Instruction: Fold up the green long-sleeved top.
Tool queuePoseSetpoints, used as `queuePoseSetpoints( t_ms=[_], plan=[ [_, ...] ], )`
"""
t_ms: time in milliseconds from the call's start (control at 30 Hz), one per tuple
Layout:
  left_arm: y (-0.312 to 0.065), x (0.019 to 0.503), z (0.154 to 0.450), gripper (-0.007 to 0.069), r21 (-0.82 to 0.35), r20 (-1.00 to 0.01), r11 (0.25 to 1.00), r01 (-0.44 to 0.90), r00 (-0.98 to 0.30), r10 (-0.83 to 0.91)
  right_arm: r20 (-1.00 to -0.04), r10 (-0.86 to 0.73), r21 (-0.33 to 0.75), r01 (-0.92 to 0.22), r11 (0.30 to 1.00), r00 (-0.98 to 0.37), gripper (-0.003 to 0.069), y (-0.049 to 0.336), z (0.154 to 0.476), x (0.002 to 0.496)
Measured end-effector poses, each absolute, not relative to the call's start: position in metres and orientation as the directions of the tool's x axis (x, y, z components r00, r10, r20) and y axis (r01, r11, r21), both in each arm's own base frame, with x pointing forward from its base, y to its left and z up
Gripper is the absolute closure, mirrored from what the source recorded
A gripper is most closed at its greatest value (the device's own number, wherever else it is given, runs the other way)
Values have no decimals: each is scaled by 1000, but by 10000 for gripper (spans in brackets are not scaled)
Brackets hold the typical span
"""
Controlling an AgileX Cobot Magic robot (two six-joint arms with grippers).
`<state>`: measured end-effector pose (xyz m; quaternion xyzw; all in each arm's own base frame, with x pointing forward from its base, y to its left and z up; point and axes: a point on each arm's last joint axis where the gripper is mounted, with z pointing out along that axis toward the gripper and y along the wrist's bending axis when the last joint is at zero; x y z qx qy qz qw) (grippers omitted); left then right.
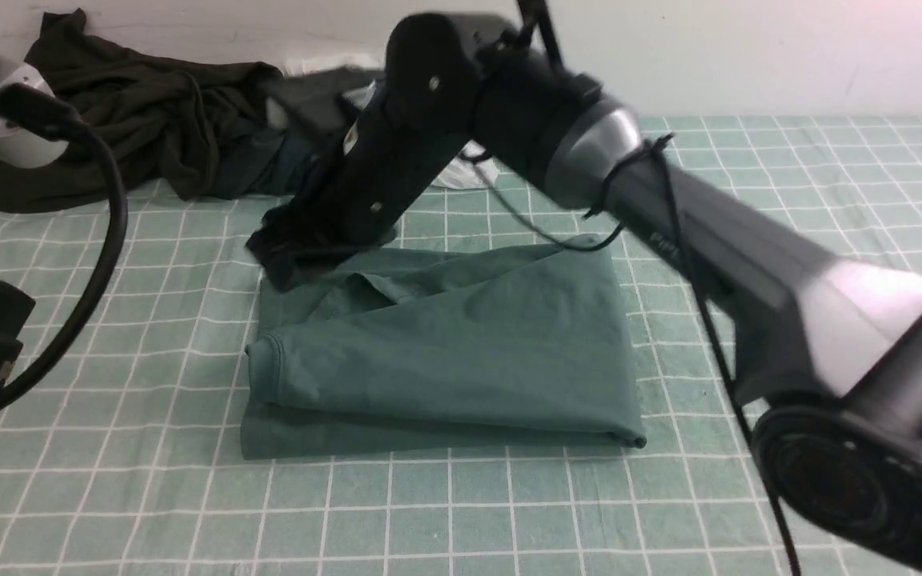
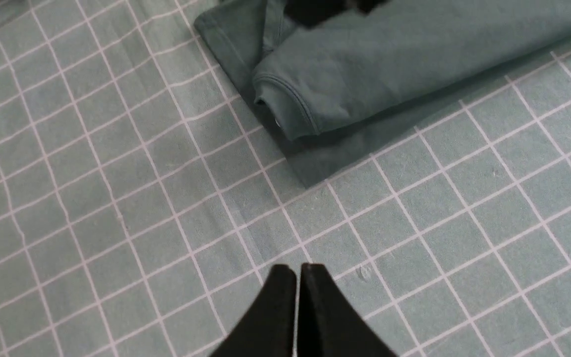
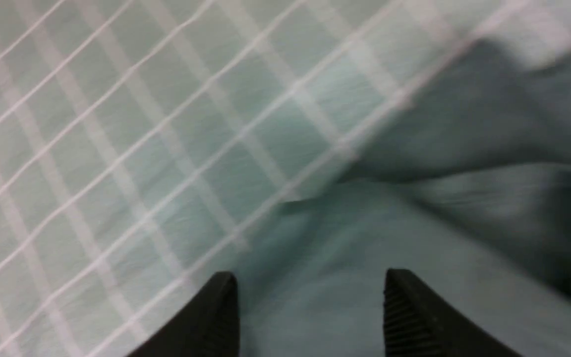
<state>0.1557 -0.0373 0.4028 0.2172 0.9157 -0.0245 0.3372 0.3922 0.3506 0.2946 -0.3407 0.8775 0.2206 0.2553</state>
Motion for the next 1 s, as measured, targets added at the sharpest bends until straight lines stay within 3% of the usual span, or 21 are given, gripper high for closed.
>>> queuePoseSetpoints(
  t_ms=[200,367,567,800,900,1000],
  plan=[
    [-55,187,384,628,-4,-579,886,464,-724,376,-651,-448,61,-630,774,-613,249,280,356,398],
    [-87,231,350,628,-35,-530,830,557,-714,457,-590,-463,-17,-563,826,-662,277,222,365,389],
    [-122,297,281,628,-16,-497,822,569,-718,487,-398,-421,-14,-453,891,-815,328,159,295,396],
    [-129,336,187,628,16,-310,815,580,-772,555,-424,-319,68,-381,922,-848,361,154,219,425],
    [-128,339,165,628,15,-248,824,567,-796,552,-442,-294,84,-366,927,-848,362,158,195,436],
    [-128,342,162,628,20,-241,833,553,-806,541,-462,-282,81,-357,931,-841,362,160,176,444]
  ],
)
